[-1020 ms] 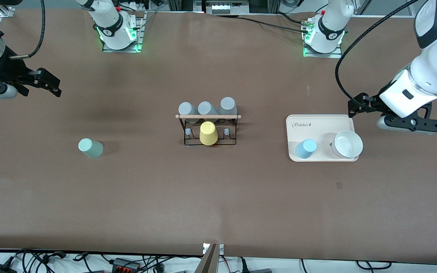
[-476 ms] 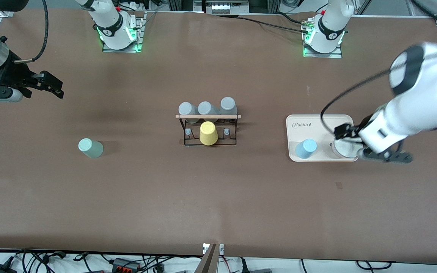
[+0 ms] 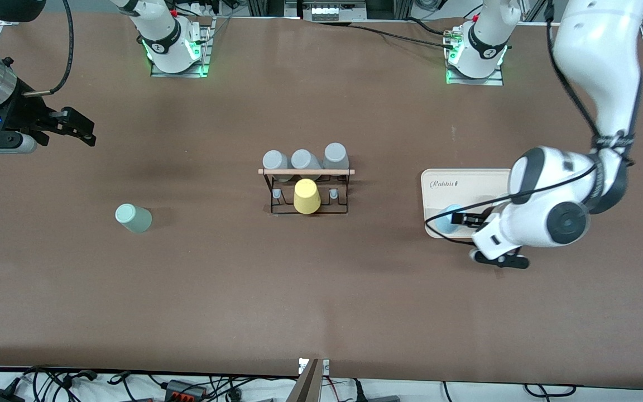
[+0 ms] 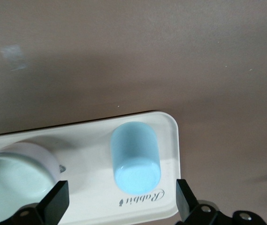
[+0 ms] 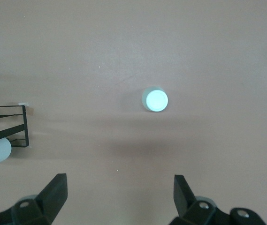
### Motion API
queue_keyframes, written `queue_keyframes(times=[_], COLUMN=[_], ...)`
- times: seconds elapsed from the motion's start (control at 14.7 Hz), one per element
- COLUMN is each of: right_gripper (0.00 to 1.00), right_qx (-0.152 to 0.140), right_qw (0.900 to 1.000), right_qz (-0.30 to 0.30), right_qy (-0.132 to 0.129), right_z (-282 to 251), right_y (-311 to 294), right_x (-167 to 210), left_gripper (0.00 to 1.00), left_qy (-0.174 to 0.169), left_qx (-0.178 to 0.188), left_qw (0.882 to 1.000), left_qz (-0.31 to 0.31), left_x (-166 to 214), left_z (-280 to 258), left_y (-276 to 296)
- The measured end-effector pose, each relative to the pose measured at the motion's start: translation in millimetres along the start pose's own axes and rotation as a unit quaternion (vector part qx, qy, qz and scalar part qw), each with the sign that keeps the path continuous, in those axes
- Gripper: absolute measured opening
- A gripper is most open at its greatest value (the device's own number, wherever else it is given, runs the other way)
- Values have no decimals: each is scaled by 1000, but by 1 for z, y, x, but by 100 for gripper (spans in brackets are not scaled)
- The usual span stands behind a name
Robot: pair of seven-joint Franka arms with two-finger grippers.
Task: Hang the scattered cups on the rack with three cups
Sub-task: 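Lower the left gripper and grasp the light blue cup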
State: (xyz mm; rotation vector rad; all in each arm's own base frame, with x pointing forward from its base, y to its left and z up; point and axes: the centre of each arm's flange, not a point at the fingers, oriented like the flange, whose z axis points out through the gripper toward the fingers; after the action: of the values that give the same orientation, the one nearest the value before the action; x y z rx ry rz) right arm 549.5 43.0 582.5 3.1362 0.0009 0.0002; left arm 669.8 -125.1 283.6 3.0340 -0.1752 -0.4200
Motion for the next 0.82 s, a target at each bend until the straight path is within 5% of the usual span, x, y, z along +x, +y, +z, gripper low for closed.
queue_keyframes(times=[0.82], right_gripper=[100], right_qx=[0], right_qw=[1000], right_qz=[-2], right_qy=[0], right_z=[0], right_y=[-2], right_x=[0], left_gripper=[98], left_qy=[-53], left_qx=[-3], left_qw=[999], left_qz=[-1], left_x=[6], left_z=[73], left_y=[-2])
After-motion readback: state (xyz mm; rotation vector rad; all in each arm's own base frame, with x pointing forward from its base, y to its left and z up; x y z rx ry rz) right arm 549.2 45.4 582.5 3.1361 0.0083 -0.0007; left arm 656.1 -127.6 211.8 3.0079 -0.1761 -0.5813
